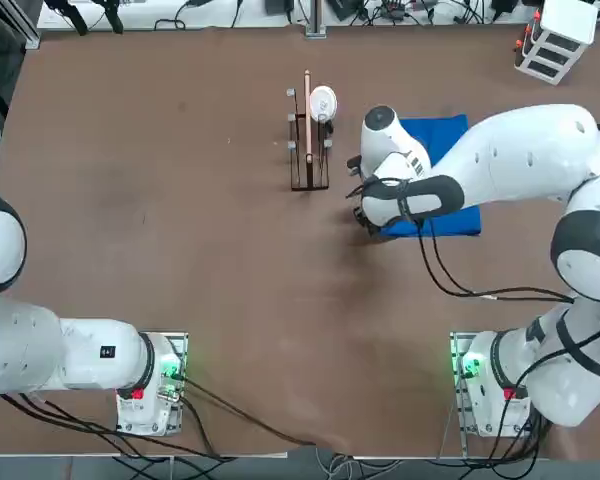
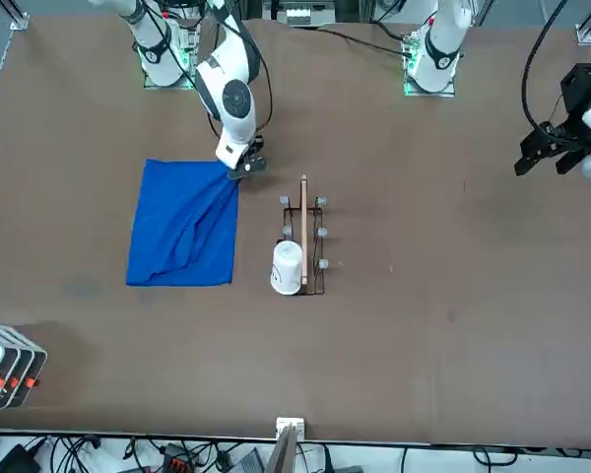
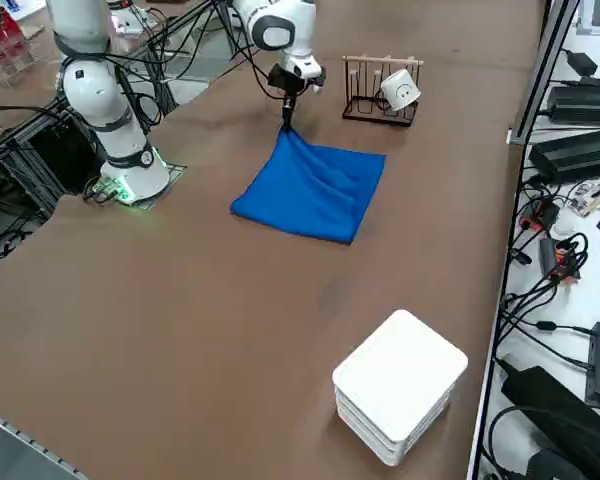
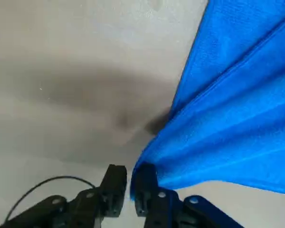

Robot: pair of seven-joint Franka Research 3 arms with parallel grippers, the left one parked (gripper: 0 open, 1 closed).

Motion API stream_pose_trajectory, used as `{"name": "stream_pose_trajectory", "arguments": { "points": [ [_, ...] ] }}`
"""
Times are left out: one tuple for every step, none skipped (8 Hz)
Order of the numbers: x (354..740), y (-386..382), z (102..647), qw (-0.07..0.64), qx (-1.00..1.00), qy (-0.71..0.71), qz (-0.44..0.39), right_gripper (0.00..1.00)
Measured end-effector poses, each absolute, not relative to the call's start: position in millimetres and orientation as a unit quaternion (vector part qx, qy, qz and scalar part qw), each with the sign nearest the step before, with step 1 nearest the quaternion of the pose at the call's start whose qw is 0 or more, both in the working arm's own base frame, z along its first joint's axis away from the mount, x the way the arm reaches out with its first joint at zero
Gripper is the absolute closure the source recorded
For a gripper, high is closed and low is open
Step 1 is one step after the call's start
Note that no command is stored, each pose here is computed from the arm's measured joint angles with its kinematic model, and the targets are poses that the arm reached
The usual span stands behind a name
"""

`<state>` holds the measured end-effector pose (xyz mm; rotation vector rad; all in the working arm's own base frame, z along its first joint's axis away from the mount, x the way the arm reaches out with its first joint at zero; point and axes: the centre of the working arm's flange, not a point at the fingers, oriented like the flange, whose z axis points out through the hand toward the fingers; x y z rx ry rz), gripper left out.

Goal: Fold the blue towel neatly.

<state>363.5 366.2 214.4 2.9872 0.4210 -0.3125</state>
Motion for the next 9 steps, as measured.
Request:
{"name": "stream_pose_trajectory", "arguments": {
  "points": [
    [368,369,218,0.051,0.984,0.137,-0.098,0.62],
    [377,372,227,0.045,0.987,0.125,-0.088,0.45],
    [389,375,237,0.039,0.991,0.103,-0.077,0.28],
    [406,373,249,0.032,0.994,0.076,-0.066,0.07],
    [427,363,259,0.025,0.997,0.048,-0.057,0.0],
    [453,343,268,0.018,0.999,0.013,-0.049,0.02],
    [480,318,277,0.011,0.999,-0.025,-0.04,0.07],
    [503,296,282,0.006,0.997,-0.064,-0.033,0.09],
    [523,280,278,0.005,0.995,-0.094,-0.032,0.12]
  ]
}}
